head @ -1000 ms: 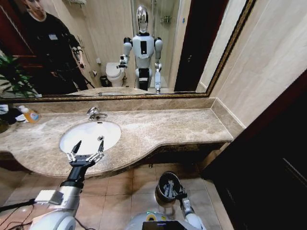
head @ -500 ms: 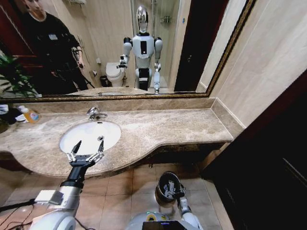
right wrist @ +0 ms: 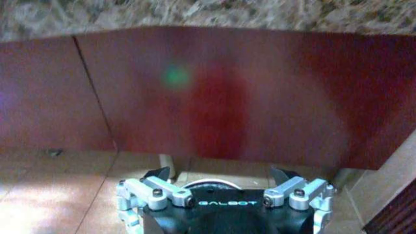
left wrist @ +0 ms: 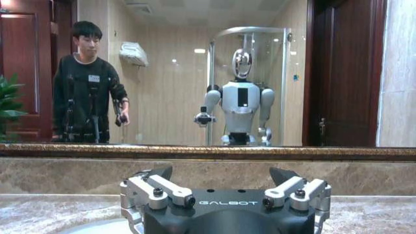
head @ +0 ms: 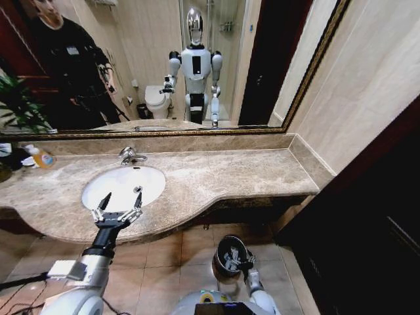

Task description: Pick up the trash from the sink and place it in the trash bin.

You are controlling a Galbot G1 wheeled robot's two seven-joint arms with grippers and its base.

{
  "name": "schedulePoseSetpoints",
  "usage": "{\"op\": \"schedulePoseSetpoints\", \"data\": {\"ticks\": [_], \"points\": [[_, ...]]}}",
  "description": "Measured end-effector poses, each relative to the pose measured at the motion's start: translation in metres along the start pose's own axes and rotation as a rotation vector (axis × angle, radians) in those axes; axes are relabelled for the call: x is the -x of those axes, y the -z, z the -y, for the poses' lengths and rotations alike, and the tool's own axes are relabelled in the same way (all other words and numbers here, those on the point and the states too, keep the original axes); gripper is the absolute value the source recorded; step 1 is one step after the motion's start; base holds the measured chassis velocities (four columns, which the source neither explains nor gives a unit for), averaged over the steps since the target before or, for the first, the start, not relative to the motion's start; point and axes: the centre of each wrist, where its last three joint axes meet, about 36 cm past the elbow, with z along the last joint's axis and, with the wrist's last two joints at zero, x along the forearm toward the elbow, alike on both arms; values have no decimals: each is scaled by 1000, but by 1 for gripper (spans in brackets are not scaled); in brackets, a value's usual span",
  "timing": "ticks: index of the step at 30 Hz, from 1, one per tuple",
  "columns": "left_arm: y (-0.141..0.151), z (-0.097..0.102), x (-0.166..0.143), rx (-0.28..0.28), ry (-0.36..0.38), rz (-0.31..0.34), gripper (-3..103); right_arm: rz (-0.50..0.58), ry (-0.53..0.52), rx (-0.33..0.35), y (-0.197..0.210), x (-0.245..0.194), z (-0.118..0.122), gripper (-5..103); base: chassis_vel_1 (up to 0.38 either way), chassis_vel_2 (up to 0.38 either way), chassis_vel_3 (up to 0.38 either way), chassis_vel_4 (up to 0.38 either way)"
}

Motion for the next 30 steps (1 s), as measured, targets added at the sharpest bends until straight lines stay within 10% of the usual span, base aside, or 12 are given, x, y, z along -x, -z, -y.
{"op": "schedulePoseSetpoints", "data": {"ticks": [30], "points": [[0,0,0,0,0,0,100,349,-52,131,193,-96,46,100,0,0,0,0]]}}
